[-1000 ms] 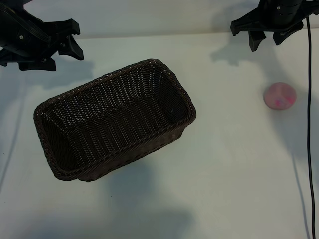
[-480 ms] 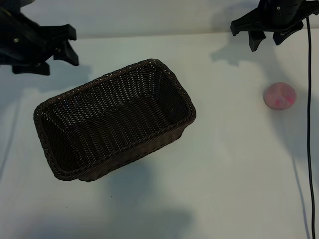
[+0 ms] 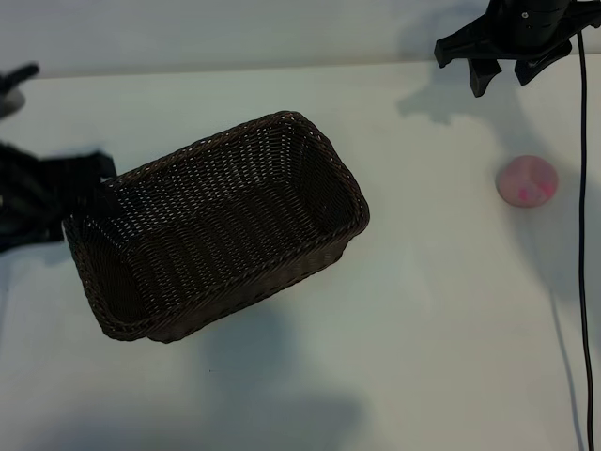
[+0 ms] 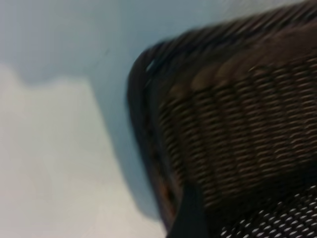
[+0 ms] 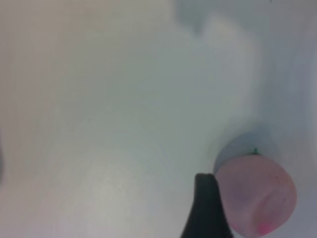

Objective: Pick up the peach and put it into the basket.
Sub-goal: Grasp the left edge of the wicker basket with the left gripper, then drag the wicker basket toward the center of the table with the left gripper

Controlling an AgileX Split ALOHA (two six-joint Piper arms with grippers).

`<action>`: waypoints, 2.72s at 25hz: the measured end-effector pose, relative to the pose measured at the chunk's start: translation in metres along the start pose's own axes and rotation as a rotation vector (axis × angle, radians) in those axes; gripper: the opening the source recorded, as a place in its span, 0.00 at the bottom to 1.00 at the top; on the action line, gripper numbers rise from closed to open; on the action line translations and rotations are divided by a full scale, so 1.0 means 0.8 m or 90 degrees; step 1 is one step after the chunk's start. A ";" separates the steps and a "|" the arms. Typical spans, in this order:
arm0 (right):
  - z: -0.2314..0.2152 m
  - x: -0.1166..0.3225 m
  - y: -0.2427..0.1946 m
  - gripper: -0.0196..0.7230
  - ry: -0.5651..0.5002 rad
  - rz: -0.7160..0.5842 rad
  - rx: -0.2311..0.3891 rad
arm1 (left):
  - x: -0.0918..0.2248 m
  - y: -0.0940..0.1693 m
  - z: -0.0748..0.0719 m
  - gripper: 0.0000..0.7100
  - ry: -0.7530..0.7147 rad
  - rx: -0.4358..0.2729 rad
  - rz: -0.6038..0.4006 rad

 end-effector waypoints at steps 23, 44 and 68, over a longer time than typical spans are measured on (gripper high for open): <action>0.000 0.000 0.000 0.72 0.001 0.000 -0.001 | 0.030 -0.090 0.034 0.83 0.087 -0.067 0.055; 0.000 0.000 0.000 0.72 0.001 0.000 -0.001 | 0.028 -0.104 0.036 0.14 0.106 -0.066 0.045; 0.000 0.000 0.000 0.72 0.009 0.000 -0.001 | -0.021 -0.086 -0.013 0.14 -0.011 0.099 0.014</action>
Point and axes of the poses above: a point on each arm's last joint axis where the gripper is mounted, y pointing back along that axis away from the gripper, z along the wrist's bending axis when the last joint is at zero, x = y × z, the point moved 2 cm from there along -y, pointing out along that axis toward the gripper, and after that the axes turned 11 degrees about -y, right-handed, at the moved point
